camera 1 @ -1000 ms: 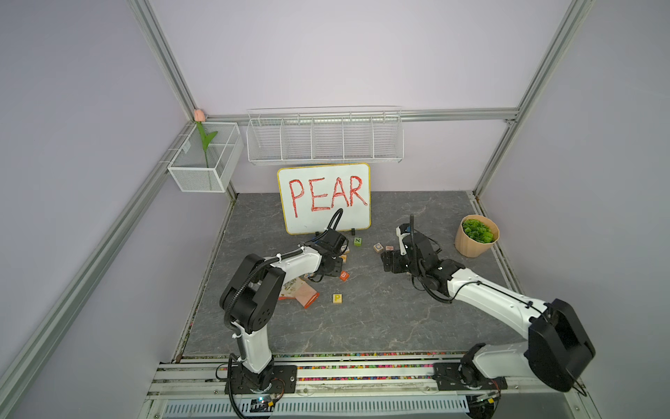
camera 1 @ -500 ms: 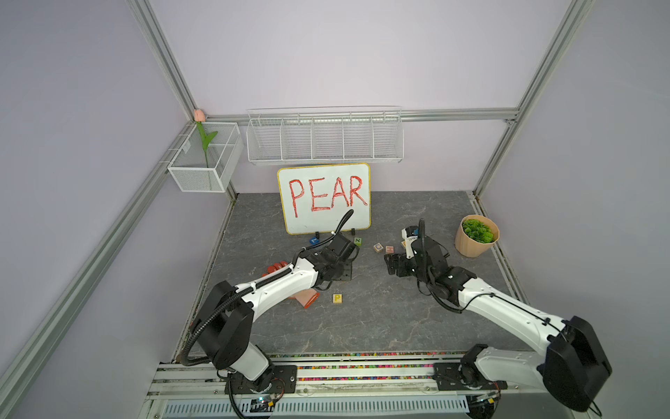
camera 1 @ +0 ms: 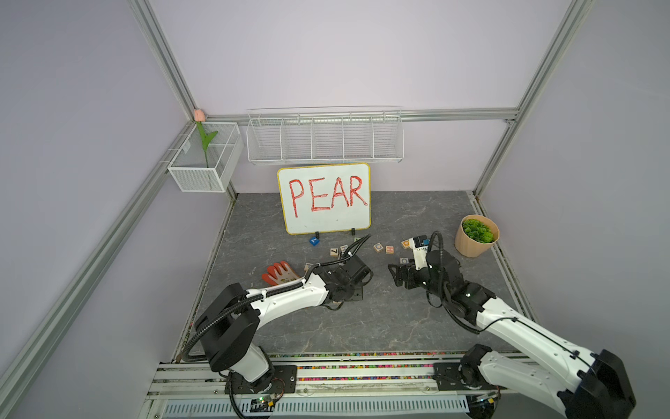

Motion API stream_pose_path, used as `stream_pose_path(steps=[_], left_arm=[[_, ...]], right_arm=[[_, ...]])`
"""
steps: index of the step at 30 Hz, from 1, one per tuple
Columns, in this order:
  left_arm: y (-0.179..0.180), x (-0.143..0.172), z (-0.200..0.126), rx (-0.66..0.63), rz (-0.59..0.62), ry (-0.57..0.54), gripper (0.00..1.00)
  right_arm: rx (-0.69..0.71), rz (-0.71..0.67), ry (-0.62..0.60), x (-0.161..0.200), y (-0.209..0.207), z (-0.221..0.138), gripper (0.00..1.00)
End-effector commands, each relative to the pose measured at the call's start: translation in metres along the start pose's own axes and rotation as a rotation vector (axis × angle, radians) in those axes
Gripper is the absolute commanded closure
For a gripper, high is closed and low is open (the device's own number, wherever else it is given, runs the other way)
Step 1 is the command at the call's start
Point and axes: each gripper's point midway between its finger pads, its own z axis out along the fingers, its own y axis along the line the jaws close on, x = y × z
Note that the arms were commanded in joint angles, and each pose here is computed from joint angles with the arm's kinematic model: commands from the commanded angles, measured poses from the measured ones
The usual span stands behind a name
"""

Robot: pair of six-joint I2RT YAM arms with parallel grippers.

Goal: Spell the uppercase word “pear” with letter blocks
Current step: Place the letter block at the center of the board.

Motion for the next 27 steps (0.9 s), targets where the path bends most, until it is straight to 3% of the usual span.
stream_pose_path(steps=[1, 13, 27], left_arm=[[0.01, 0.012, 0.011, -0.036, -0.046, 0.013, 0.77], [0.019, 0.015, 0.029, -0.11, 0.01, 0.031, 0.76], [0.014, 0.013, 0.037, -0.11, 0.034, 0.043, 0.74]], right_arm=[[-0.005, 0.001, 0.035, 0.018, -0.003, -0.004, 0.11], [0.021, 0.013, 0.018, 0.019, -0.007, -0.012, 0.11], [0.048, 0.004, 0.023, 0.016, -0.011, -0.011, 0.11]])
